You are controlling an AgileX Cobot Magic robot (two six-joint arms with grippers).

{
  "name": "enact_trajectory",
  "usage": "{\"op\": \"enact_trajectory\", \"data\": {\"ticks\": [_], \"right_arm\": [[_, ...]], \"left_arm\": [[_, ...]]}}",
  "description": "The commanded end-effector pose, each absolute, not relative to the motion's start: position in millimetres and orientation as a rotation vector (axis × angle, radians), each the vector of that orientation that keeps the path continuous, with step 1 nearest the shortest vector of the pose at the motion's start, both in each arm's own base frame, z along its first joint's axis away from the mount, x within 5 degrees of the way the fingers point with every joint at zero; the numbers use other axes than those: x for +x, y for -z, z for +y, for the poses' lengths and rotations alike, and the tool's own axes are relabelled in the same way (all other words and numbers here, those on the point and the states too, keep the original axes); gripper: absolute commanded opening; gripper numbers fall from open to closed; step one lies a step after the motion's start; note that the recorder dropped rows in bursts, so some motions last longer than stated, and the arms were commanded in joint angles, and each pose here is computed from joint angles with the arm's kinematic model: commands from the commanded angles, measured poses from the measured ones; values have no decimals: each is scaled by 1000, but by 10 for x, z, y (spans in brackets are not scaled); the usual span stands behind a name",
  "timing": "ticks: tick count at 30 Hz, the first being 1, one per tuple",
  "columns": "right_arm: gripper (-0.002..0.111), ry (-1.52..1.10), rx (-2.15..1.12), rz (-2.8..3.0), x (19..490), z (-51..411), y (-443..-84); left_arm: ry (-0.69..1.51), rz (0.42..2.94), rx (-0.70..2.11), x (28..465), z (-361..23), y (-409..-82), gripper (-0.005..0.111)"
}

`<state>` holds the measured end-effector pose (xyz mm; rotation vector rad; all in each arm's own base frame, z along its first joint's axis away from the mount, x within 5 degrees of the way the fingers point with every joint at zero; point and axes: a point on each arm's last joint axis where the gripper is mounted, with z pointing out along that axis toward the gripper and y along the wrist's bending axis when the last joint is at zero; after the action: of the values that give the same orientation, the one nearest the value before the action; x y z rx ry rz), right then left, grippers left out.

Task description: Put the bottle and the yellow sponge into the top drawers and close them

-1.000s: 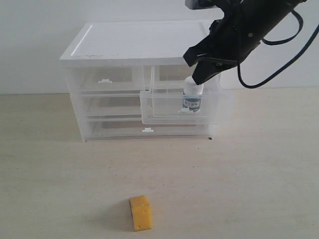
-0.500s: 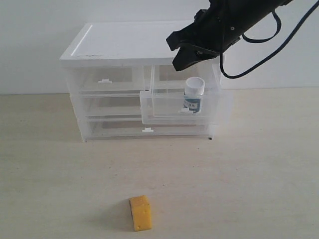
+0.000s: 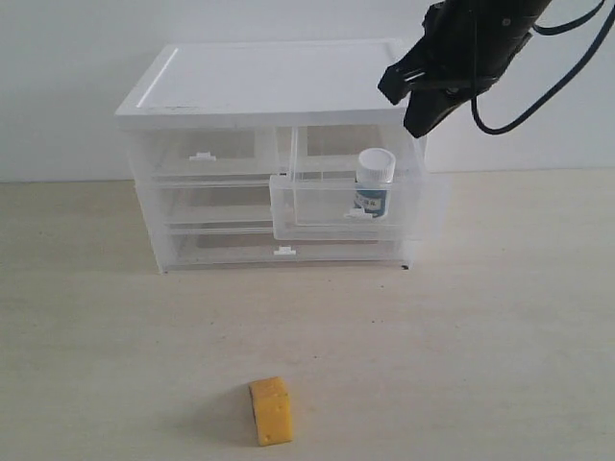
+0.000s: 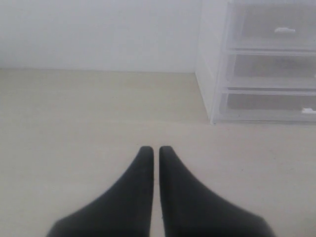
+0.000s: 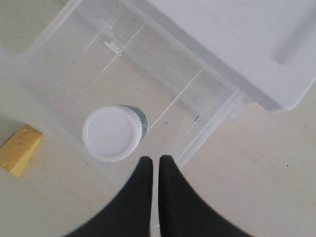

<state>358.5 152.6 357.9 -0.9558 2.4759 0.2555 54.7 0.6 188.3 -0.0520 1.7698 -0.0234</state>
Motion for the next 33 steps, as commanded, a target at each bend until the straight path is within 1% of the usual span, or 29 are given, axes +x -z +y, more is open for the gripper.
{"op": "enact_trajectory", "data": {"ticks": [1, 11, 17, 30, 32, 33], "right_arm": [[0, -261, -931, 2519, 3624, 1536, -3502], [0, -278, -917, 2583, 3721, 1577, -3300], [0, -349, -902, 2590, 3753, 1634, -3233], [0, -688, -826, 2426, 3806, 1873, -3300], [0, -766, -796, 2401, 3872, 1941, -3225], [0, -812, -776, 2400, 3939, 1991, -3114]], "left_arm": [[29, 1766, -58, 547, 5, -1875, 4], [29, 1766, -58, 547, 5, -1875, 4], [29, 1766, -58, 547, 5, -1875, 4], [29, 1766, -58, 547, 5, -1875, 4], [29, 1766, -58, 547, 5, -1875, 4], [29, 1766, -58, 547, 5, -1875, 4]]}}
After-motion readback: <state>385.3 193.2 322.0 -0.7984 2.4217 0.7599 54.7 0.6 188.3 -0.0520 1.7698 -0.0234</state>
